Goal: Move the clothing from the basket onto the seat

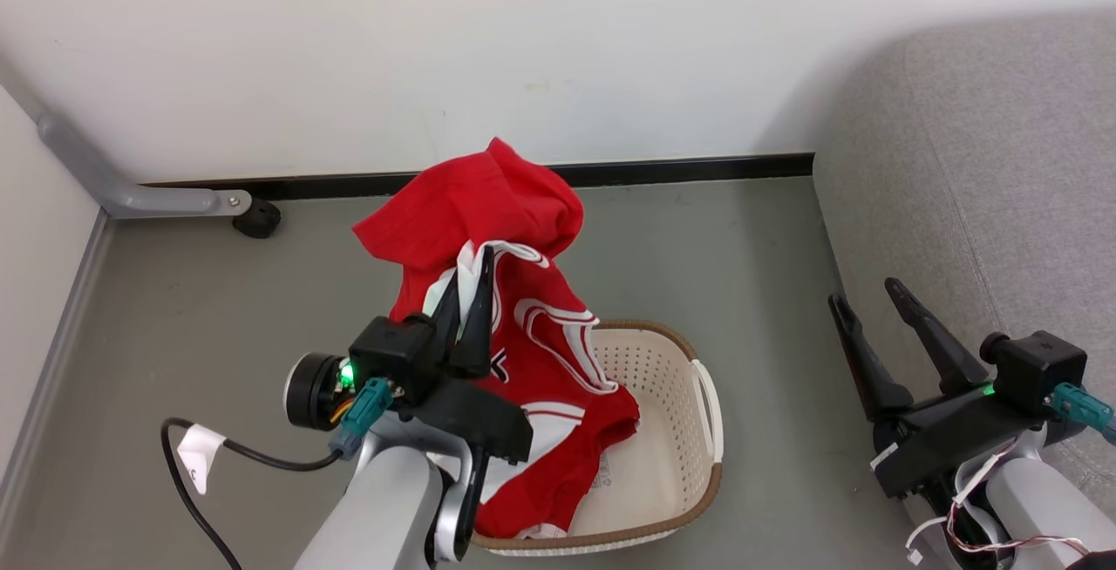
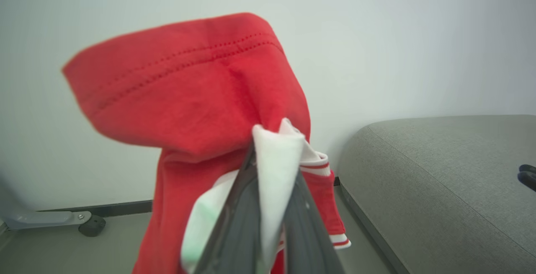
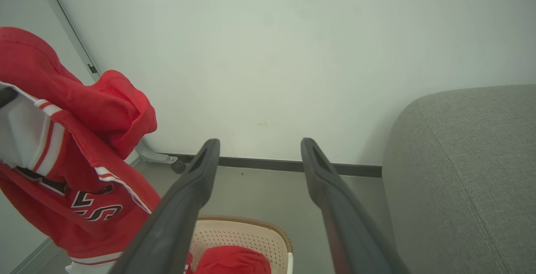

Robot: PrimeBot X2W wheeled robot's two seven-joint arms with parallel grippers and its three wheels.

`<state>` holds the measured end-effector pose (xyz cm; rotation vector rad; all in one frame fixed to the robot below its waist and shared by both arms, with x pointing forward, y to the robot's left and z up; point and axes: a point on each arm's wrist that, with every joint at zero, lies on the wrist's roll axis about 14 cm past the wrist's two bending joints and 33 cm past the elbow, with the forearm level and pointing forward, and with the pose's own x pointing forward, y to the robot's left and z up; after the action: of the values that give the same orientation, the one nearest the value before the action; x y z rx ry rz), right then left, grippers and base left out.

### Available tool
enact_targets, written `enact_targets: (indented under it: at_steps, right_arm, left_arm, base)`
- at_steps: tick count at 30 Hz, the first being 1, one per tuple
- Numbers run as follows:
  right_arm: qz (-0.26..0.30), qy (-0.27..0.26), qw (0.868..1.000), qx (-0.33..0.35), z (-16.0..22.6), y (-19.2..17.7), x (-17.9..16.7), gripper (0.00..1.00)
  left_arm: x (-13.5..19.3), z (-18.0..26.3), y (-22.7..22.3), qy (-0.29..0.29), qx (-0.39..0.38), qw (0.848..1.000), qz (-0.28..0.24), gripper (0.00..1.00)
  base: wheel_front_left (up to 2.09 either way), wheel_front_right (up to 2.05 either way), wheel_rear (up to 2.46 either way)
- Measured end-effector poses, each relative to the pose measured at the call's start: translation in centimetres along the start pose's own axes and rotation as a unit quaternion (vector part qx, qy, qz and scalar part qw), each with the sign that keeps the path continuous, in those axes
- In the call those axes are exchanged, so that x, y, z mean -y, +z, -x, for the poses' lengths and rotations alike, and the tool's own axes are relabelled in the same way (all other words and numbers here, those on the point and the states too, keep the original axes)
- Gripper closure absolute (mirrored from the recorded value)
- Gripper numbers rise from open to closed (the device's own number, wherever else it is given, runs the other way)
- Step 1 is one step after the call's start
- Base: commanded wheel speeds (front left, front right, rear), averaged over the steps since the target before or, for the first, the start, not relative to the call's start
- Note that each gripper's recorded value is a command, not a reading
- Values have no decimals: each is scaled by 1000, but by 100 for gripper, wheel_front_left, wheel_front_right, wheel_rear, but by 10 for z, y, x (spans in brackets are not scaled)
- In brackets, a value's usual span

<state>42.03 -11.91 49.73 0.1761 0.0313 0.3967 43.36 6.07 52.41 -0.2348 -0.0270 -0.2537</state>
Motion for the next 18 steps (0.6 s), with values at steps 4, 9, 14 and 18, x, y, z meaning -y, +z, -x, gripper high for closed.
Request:
enact_targets:
  at_steps: [4,9,14,18]
  right_arm:
    - [-3,-3,1000,-4,2,-4,-1,0]
    - [1,-7,1000,-5,2,-6,1,0]
    - [3,-8,1000,-7,2,-7,1,0]
    - [2,-11,1000,-8,2,-8,2,0]
  left_arm:
    - [15,-3,28,-24,46,999,-17,100]
    - [26,-5,51,-42,84,995,-36,100]
    - [33,-5,65,-53,109,992,-48,100]
    - [37,-6,72,-58,122,990,-52,100]
  base:
    - [0,0,0]
    - [0,0,0]
    - [0,0,0]
    - [0,0,0]
